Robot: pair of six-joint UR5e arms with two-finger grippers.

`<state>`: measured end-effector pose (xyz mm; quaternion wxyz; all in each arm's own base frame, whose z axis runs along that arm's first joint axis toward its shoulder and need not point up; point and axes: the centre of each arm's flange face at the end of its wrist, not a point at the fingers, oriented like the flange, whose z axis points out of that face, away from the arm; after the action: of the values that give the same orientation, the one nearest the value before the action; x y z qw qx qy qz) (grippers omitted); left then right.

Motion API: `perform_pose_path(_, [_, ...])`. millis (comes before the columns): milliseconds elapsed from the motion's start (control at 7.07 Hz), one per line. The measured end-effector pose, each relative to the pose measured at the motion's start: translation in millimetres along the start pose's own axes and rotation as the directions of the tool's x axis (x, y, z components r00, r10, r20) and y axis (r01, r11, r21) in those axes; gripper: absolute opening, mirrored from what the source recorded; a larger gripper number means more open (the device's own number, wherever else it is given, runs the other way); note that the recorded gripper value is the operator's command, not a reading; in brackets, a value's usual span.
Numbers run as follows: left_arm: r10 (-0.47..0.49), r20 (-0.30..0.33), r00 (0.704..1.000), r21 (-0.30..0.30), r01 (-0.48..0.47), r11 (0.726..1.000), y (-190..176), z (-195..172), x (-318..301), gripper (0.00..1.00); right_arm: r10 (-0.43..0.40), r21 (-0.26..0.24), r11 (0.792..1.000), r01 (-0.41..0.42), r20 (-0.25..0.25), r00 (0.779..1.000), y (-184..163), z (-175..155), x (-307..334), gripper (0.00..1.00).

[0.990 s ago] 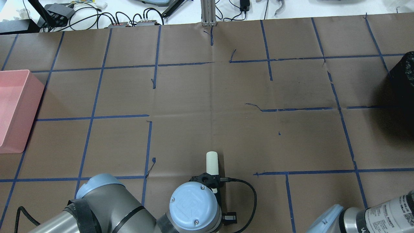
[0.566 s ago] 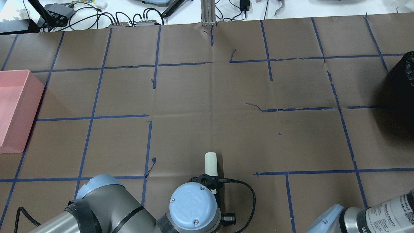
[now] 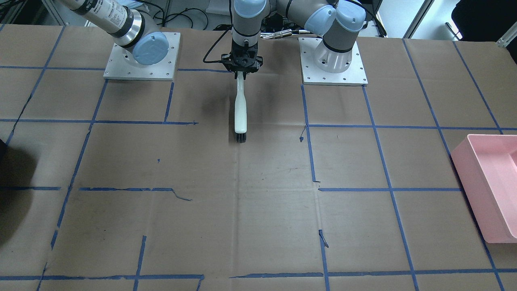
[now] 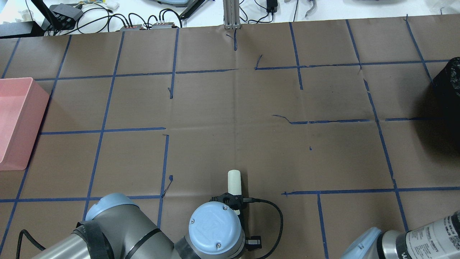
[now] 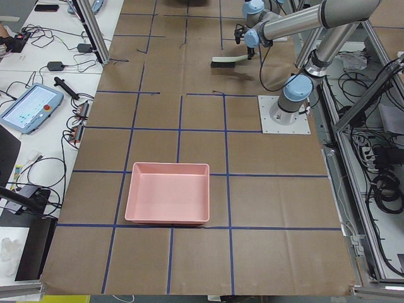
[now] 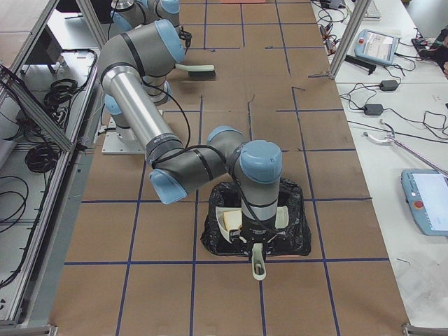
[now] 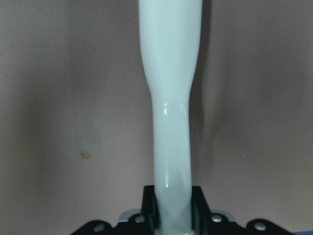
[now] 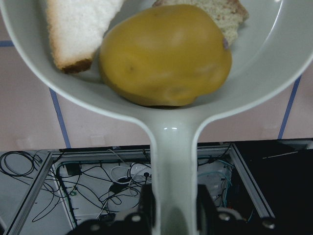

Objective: Sweep and dump trash in nearest bin
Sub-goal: 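Tip the dustpan to dump bread and potato while left gripper lowers brush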

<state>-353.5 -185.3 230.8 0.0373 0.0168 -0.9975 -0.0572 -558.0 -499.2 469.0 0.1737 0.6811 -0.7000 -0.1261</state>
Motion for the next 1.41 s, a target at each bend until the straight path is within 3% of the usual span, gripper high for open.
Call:
perform_pose_path(283, [-0.005,0.000,1.000,0.004,0.005,1.000,-4.0,-1.4,-0.9,0.81,0.003,-0.083,0.997,-0.003,0.008,1.000,-5.7,-6.4,-0.5,0.00])
perform_pose_path(707, [0.021,-0.051,0.999,0.067,-0.017,0.998,-24.8,-35.4,5.5,0.88,0.000,-0.193,0.981,0.001,0.002,1.000,-28.1,-20.1,-0.7,0.00])
perform_pose_path(1132, [0.150,-0.081,0.985,0.173,-0.135,0.976,-88.9,-93.9,-7.6,0.91,0.003,-0.266,0.964,-0.002,0.004,1.000,-32.8,-29.8,0.6,0.00])
perform_pose_path(1414, [0.195,-0.050,0.980,0.156,-0.185,0.970,-130.2,-133.1,-37.4,0.91,0.004,-0.288,0.958,-0.002,0.007,1.000,-35.5,-27.8,0.3,0.00])
